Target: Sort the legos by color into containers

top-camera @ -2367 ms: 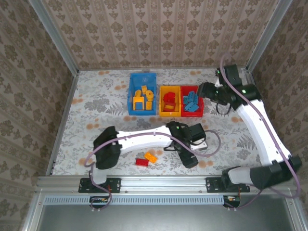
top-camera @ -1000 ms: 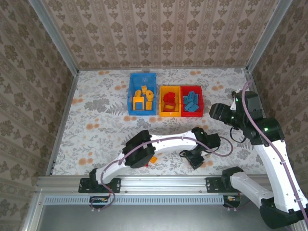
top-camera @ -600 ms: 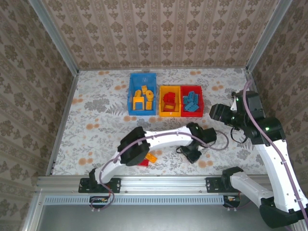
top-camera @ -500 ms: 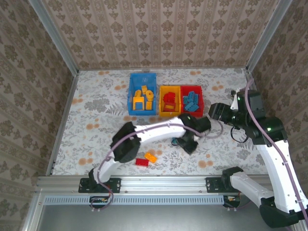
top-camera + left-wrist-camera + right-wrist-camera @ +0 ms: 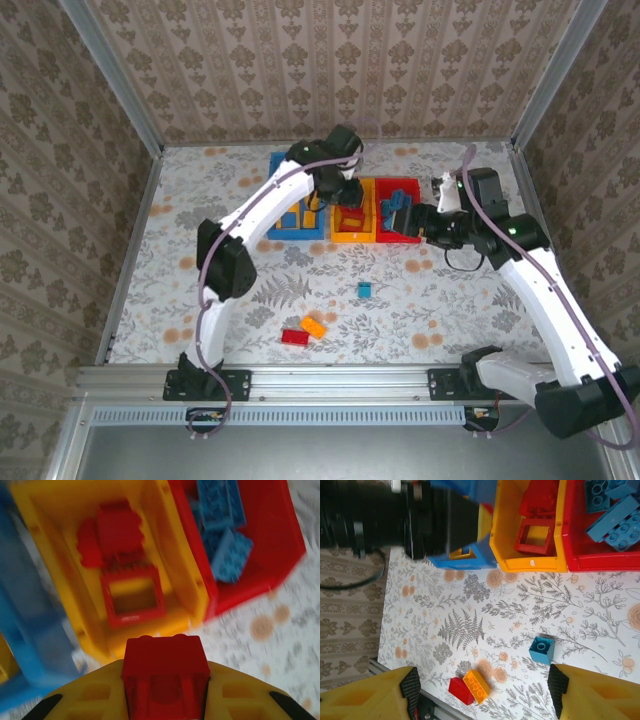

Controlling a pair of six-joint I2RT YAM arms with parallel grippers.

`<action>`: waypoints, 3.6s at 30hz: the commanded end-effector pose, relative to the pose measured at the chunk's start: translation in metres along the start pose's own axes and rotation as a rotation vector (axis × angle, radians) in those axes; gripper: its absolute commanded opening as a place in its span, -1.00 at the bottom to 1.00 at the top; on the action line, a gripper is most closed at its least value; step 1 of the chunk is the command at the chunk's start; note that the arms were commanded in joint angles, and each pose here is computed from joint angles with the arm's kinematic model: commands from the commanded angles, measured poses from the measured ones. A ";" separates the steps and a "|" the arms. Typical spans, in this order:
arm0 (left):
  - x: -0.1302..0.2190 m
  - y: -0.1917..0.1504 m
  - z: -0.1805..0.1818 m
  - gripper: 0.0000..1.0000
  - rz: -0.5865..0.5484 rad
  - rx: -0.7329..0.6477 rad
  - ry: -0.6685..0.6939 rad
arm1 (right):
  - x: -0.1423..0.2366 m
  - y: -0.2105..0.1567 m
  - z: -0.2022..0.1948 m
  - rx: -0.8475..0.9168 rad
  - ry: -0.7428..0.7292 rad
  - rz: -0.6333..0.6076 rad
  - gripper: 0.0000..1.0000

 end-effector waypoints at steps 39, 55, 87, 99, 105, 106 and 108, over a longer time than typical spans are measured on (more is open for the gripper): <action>0.145 -0.081 0.107 0.23 -0.329 0.405 0.079 | -0.087 -0.131 0.066 0.790 -0.103 0.425 0.49; 0.148 -0.201 0.124 0.34 -0.240 0.316 -0.061 | -0.162 -0.144 -0.025 0.211 -0.501 0.586 0.59; 0.144 -0.165 0.053 0.41 -0.222 -0.006 -0.258 | -0.133 -0.008 -0.074 0.047 -0.652 0.255 -0.50; 0.124 -0.125 0.003 0.45 -0.194 -0.198 -0.207 | -0.184 0.065 -0.126 -0.065 -0.768 0.272 -0.33; 0.097 -0.163 0.018 0.51 -0.026 -0.288 -0.131 | -0.187 0.069 -0.122 -0.090 -0.714 0.254 0.06; 0.092 -0.174 0.022 0.52 0.008 -0.309 -0.108 | -0.185 0.072 -0.117 -0.081 -0.702 0.240 0.10; 0.085 -0.192 0.028 0.55 0.065 -0.354 -0.067 | -0.177 0.079 -0.108 -0.067 -0.674 0.210 0.16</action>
Point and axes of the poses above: each hand's point on the last joint's axis, 136 mm out from that joint toward the fingers, its own x axis back along the fingers, its own z axis along the line the jaws close on, y = z × x, the point moved 5 cm from there along x, back along the fingers, and after that the axes turned 6 degrees about x, right-handed, at the moved point
